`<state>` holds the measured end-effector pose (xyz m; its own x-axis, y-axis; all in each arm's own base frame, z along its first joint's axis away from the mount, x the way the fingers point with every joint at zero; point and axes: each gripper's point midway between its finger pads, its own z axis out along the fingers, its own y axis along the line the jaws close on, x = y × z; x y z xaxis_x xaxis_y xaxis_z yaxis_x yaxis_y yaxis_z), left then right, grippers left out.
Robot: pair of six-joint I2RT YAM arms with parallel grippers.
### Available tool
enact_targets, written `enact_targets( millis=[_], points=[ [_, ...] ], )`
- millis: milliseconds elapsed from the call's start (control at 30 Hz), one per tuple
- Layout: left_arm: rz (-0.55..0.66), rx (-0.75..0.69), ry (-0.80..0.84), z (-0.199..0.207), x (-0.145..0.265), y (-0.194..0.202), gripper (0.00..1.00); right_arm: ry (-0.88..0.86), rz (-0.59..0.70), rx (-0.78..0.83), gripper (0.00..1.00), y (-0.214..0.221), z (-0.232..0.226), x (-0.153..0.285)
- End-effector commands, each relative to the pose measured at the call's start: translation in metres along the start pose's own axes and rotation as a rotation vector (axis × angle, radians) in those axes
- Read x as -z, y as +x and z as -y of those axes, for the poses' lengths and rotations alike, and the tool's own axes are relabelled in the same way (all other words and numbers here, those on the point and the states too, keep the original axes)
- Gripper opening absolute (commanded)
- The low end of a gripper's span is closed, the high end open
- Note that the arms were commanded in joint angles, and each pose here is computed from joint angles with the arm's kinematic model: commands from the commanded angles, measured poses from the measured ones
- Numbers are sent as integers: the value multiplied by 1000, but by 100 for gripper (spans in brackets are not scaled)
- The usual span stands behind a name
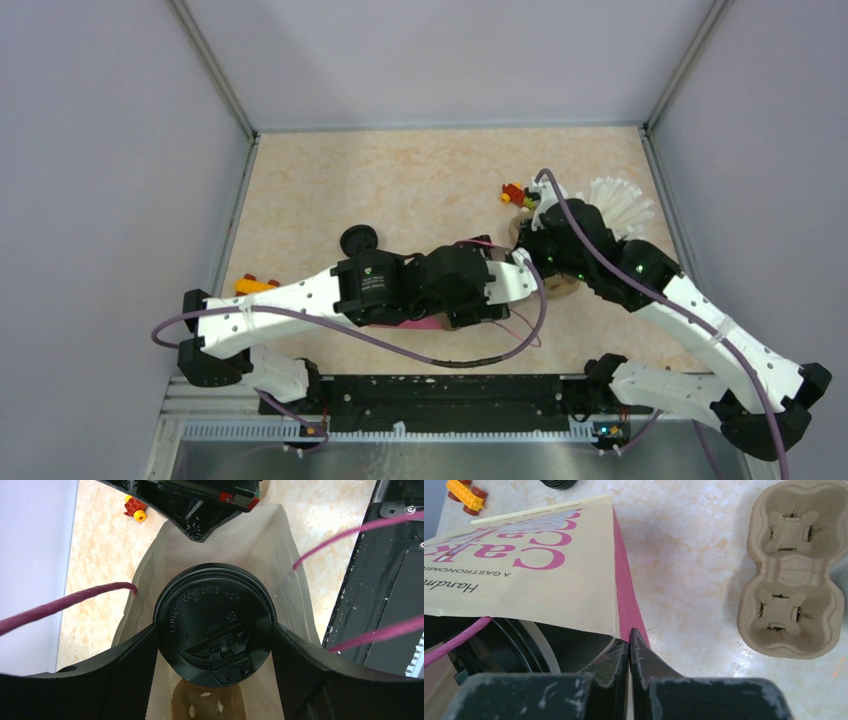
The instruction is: Pack the takeout coffee
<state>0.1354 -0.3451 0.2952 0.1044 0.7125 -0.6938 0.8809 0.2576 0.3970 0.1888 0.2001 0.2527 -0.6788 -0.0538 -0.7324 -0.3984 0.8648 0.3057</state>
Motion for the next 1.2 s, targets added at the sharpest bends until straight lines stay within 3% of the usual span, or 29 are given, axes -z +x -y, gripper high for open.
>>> enact_targets(
  millis=[0,467,667,867,1067,1167],
  points=[
    [108,53,-17,-8,15,-25,57,1,18,-1,0,-10,-4,2],
    [57,-3,-19,-4,11,1,57,84,-26,-27,0,-1,8,-12],
    [119,28,-80,-18,15,-10,59,81,-35,-23,0,0,7,-15],
    [112,57,-81,-16,10,-6,58,-14,-1,-44,0,-5,-9,-16],
    [93,73,-77,-12,9,4,57,-65,27,-74,4,0,-14,-15],
    [84,79,-76,-11,8,9,57,-76,41,-69,11,2,-13,-14]
  ],
)
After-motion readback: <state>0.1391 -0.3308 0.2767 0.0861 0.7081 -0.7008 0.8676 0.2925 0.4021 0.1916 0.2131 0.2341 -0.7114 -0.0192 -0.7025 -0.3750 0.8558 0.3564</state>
